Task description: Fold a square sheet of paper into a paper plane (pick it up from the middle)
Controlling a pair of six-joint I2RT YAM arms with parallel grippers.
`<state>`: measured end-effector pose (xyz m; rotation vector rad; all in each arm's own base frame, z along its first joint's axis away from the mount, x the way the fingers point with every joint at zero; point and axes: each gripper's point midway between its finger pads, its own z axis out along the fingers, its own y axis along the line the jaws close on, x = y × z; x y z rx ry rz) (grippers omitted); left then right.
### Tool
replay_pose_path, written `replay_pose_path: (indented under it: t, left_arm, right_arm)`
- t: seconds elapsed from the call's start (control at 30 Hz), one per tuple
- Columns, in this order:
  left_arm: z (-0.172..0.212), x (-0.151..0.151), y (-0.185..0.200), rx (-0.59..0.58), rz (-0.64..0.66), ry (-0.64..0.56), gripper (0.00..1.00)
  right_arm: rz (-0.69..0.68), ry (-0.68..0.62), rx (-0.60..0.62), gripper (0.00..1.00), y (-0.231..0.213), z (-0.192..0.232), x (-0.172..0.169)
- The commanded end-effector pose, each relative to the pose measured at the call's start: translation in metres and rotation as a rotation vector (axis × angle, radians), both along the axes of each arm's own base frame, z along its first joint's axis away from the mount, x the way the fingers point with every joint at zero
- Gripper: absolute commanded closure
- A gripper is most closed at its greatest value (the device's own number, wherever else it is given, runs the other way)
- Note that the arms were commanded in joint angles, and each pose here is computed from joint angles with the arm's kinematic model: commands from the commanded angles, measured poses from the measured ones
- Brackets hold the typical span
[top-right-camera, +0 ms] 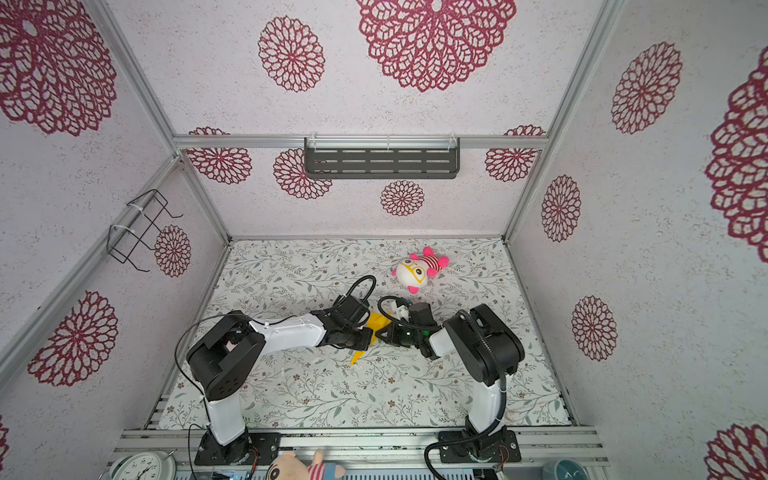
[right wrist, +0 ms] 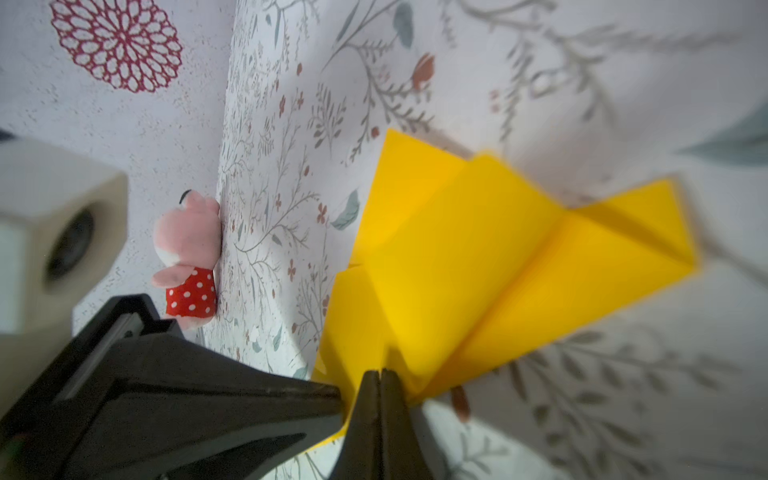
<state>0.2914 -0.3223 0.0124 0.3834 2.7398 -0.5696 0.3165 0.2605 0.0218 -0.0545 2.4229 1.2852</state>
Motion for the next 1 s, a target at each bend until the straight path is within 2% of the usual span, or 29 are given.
replay_pose_path:
  t: [0.0,0.13,0.27,0.37,0.47,0.7,0.97]
  left_arm:
    - [-0.019,-0.013,0.014,0.053,0.002,0.055,1.0]
    - [-0.019,-0.013,0.015,0.052,0.005,0.058,1.0]
    - [-0.02,-0.014,0.014,0.051,0.004,0.062,1.0]
    - [-0.019,-0.013,0.014,0.05,0.004,0.06,1.0]
    - [-0.019,-0.013,0.014,0.049,0.003,0.06,1.0]
    - [-0.021,-0.015,0.015,0.055,0.005,0.062,1.0]
    - [-0.023,-0.017,0.017,0.052,0.01,0.07,1.0]
  right_arm:
    - [-0.143,0.053,-0.091,0.96,-0.038,-0.025,0.017]
    - [-0.186,0.022,-0.078,0.97,-0.049,-0.009,0.029]
    - [-0.113,-0.107,-0.032,0.95,-0.033,0.032,0.023]
    - [-0.047,-0.148,-0.019,0.94,-0.015,0.044,0.012]
    - [0.001,-0.134,-0.012,0.94,0.002,0.038,0.005]
    - [0.002,-0.068,0.014,0.95,0.016,0.016,0.014]
    - [-0.193,-0.015,-0.001,0.98,-0.032,-0.006,0.042]
